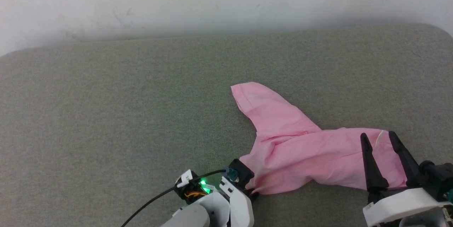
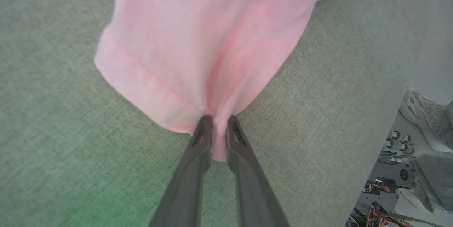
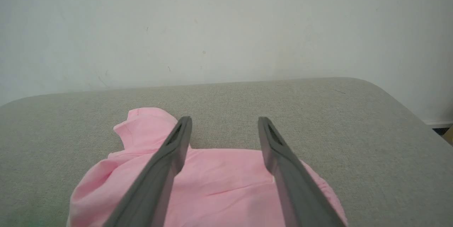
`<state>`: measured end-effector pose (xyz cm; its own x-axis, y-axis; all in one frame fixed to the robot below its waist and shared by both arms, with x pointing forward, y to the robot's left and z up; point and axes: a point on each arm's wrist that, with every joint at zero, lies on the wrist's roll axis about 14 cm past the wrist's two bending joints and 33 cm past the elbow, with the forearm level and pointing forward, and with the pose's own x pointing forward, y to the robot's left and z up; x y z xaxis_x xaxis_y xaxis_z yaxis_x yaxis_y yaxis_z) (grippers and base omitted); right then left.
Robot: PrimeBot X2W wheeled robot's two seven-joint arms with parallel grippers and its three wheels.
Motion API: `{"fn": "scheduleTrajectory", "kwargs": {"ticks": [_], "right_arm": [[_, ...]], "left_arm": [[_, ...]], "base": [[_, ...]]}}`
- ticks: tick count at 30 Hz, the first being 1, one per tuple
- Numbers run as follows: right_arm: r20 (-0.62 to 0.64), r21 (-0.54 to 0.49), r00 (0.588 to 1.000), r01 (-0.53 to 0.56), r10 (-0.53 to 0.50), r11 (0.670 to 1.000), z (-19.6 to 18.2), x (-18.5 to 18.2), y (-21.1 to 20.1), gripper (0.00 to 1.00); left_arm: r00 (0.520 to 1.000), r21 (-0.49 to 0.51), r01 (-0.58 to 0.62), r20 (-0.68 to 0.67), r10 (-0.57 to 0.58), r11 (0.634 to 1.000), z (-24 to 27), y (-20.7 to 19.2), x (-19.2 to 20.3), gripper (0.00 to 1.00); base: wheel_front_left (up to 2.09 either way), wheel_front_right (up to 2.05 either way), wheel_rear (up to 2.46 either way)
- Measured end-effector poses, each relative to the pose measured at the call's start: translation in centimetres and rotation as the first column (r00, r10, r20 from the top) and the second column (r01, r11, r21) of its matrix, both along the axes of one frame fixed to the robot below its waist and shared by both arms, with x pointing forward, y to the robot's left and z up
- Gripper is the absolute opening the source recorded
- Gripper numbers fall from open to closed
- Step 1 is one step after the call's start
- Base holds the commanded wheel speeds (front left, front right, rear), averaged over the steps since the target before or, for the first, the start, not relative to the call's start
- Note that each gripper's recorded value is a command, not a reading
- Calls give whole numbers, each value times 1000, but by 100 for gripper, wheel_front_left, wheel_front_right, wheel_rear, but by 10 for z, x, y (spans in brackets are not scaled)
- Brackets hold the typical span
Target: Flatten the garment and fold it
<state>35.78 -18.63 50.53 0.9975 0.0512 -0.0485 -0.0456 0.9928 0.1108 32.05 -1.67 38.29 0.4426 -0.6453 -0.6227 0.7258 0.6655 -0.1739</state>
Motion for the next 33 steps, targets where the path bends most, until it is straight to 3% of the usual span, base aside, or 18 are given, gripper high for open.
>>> {"fn": "scheduleTrajectory", "kwargs": {"ticks": [4,7,11,15,19,23,24,25,26,29,33], "right_arm": [[5,7,1000,6,-6,1000,1,0,-2,100],[17,9,1000,6,-6,1000,3,1,-2,100],[24,13,1000,6,-6,1000,5,2,-3,100],[28,13,1000,-1,0,1000,6,2,-1,100],[10,21,1000,-6,6,1000,2,1,0,100],[-4,28,1000,-16,16,999,-1,3,3,100],[-8,30,1000,-22,22,999,-2,3,5,100],[-15,31,999,-29,30,999,-3,4,8,100],[-24,32,999,-37,37,999,-5,4,10,100],[-64,37,996,-64,66,997,-11,3,19,100],[-179,71,972,-139,150,988,-30,-4,44,100]], "left_arm": [[999,-24,-20,32,21,1000,6,6,6,0],[988,-62,-98,116,105,993,23,24,24,0],[914,-113,-281,273,301,953,61,76,61,0],[815,-118,-478,309,489,871,71,140,62,0],[716,-72,-659,244,654,749,51,197,33,0],[658,-19,-745,140,740,666,21,222,-4,0],[647,-21,-756,127,752,654,17,224,-9,4],[635,-31,-766,122,763,642,16,225,-12,34],[622,-55,-774,119,774,630,17,224,-11,100],[579,-174,-782,155,801,599,33,222,-3,100],[484,-352,-761,251,838,545,68,230,10,100]], "base": [[0,0,0],[0,0,0],[0,0,0],[0,0,0],[0,0,0],[0,0,0],[0,0,0],[0,0,0],[0,0,0],[0,0,0],[0,0,0]]}}
